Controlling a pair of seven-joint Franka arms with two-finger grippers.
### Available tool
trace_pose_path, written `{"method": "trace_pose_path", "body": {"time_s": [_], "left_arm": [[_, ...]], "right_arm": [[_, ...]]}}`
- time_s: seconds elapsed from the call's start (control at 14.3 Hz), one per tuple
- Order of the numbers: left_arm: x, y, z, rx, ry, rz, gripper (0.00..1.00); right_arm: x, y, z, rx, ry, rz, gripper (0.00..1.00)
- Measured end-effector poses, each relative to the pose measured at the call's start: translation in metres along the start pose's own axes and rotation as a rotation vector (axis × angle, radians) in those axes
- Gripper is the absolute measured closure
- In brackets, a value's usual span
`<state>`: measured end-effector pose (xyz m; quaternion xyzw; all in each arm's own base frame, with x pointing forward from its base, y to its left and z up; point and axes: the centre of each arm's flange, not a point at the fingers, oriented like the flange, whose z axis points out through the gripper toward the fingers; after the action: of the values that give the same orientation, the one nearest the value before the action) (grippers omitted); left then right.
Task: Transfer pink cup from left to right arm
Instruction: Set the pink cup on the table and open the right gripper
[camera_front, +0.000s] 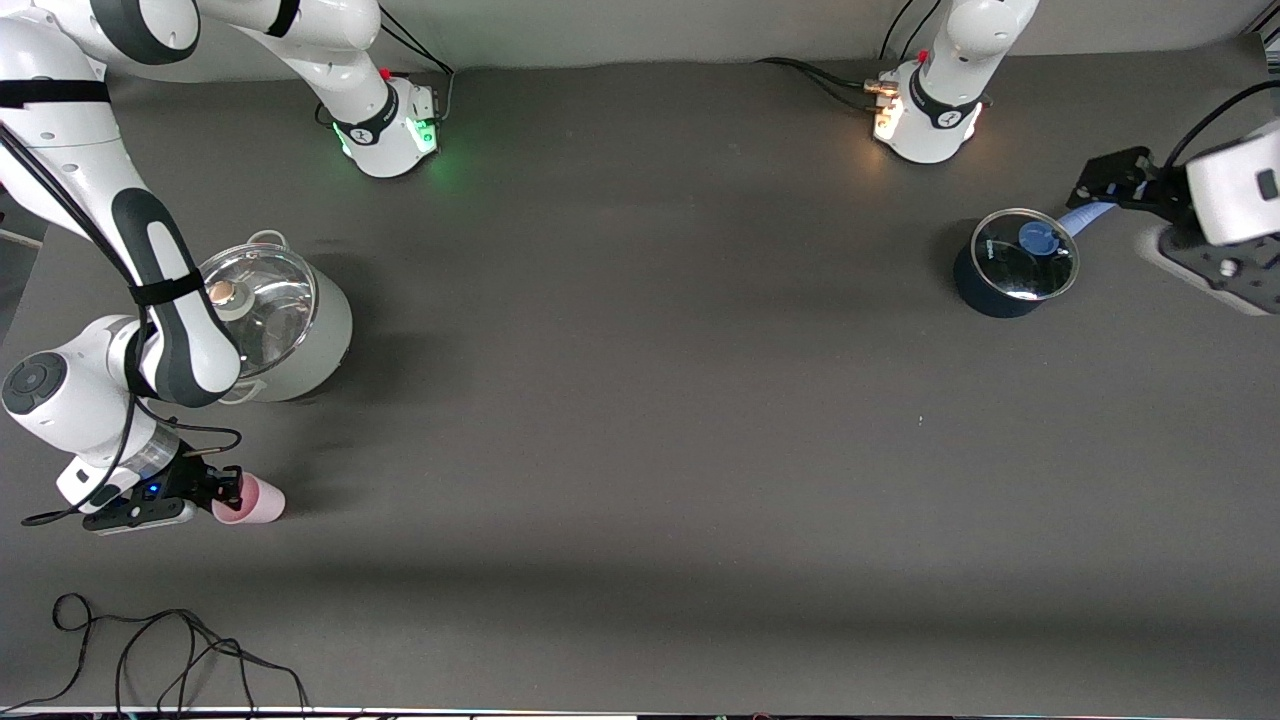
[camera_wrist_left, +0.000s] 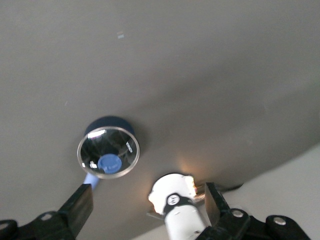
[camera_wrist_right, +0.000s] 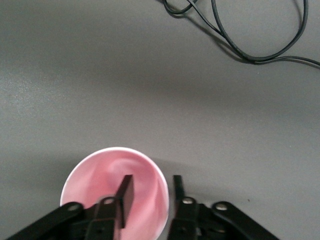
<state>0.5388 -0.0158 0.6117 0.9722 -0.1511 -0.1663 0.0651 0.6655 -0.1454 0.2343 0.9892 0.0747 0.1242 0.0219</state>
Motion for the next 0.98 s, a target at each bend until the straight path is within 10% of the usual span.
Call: {"method": "trace_pose_path", "body": {"time_s": [0.42, 0.98], "left_arm": [[0.000, -0.014, 0.000, 0.072, 0.008, -0.231, 0.00], [0.007, -0.018, -0.004, 0.081, 0.062, -0.290, 0.00]], "right_arm": [[0.018, 0.017, -0.048, 0.033, -0.121, 0.008, 0.00], [0.055, 0.021, -0.244, 0.097, -0.311, 0.000, 0.00]]}}
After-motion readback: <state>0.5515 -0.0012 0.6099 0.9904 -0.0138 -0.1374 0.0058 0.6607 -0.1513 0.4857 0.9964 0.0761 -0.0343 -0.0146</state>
